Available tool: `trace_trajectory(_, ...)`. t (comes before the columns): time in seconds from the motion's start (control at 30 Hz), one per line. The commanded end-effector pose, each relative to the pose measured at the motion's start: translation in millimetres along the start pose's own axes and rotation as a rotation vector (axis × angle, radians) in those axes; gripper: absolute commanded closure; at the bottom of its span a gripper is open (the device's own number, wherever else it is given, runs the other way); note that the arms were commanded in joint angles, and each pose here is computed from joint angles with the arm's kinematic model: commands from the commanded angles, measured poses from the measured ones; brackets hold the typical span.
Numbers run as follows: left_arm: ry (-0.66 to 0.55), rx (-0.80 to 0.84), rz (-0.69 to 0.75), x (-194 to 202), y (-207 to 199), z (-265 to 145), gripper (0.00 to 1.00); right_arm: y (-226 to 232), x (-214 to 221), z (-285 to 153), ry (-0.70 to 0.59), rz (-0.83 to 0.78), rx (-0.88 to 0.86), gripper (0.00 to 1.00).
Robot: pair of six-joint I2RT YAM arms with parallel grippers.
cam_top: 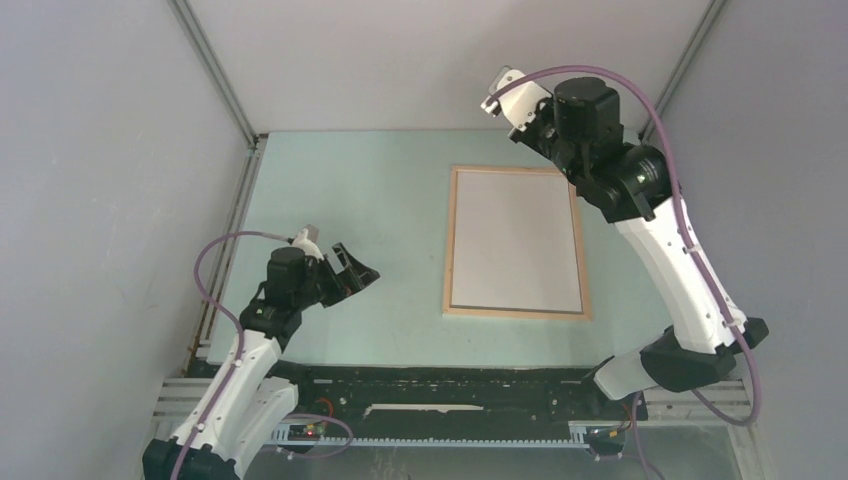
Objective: Put the photo into the frame
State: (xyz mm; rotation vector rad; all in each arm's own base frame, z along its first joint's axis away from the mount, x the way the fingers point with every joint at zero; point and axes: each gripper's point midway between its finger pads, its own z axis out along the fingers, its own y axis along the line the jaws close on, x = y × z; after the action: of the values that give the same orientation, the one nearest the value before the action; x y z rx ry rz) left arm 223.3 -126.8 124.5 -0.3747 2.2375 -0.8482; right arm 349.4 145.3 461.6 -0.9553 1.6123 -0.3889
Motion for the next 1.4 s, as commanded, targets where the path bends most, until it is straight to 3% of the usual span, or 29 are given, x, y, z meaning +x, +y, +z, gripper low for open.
trace_trajectory(0.0, -0.037, 0.061, 0.059, -18.5, -23.6, -7.6, 0.0, -32.1, -14.7, -4.3, -0.032, -0.118, 0.126, 1.0)
trace_trajectory(0.4, -0.031, 0.058, 0.053, -16.4, -21.9, -6.4, 0.0, 22.7, 5.7, 21.8, 0.003, -0.178, -0.001, 1.0)
trace_trajectory(0.97, -0.028, 0.058, 0.051, -15.1, -21.5, -6.8, 0.0, 103.4, -5.0, 58.2, 0.011, -0.376, -0.127, 1.0)
trace_trajectory(1.37, -0.03, 0.05, 0.066, -15.1, -20.2, -9.8, 0.0, 152.3, 35.9, 62.0, 0.114, -0.431, -0.213, 1.0)
